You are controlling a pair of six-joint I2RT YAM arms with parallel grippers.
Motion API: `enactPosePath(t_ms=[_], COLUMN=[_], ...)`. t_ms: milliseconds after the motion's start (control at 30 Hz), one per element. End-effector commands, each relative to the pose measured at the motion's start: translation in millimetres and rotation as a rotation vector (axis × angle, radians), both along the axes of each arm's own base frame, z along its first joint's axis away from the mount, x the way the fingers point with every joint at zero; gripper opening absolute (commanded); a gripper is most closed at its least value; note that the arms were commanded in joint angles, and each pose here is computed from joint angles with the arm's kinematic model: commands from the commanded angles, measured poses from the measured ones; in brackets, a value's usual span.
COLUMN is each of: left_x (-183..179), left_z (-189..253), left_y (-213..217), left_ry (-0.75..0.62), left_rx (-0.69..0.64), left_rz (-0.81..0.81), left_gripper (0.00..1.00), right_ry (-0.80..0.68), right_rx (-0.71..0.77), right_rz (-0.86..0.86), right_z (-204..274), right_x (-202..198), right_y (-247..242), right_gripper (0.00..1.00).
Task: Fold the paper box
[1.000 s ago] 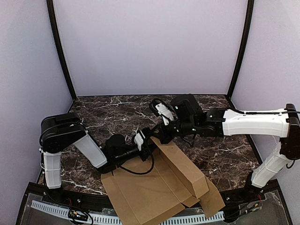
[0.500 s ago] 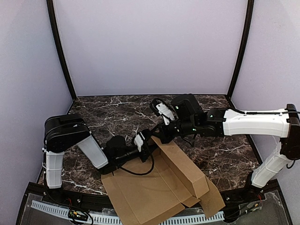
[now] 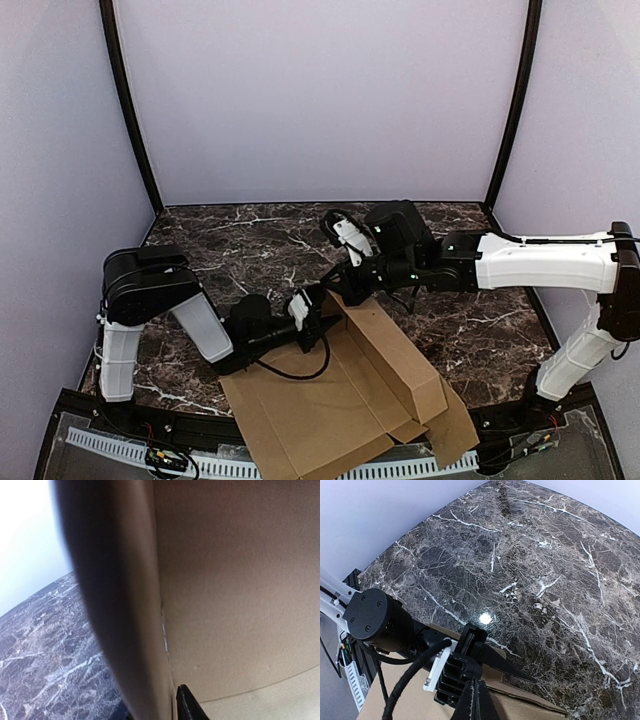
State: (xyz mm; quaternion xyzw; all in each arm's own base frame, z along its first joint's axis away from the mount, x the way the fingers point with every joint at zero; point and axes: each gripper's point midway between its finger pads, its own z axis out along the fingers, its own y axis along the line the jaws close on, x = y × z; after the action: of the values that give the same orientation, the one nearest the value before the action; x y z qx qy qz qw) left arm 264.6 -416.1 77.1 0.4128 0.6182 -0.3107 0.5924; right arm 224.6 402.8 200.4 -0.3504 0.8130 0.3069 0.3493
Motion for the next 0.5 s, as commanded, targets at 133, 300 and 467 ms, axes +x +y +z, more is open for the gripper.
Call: enactPosePath(t_ms=[133,300,467], left_x=[-2.8,2.3,6.2], left_z=[-34.8,-32.0,-26.5], left_y=[-0.7,-2.2,-2.4], left_ry=[0.078,0.072,0.061], left_rx=[0.09,0.087,0.076], left_rz=[-0.009,0.01,0.028], left_gripper=[0.13,0.01,0.01], right_ry=[0.068,0.066,0.059], right_rx=[-0.061,-0.059,-0.056], right_rz=[0.029,0.025,0.019], right_z=[-23.6,-21.9,-19.4], right_x=[-15.3,-15.3,-14.9], right_y=[-7.4,-8.5,-10.6], right_gripper=[0.0,0.0,0.0])
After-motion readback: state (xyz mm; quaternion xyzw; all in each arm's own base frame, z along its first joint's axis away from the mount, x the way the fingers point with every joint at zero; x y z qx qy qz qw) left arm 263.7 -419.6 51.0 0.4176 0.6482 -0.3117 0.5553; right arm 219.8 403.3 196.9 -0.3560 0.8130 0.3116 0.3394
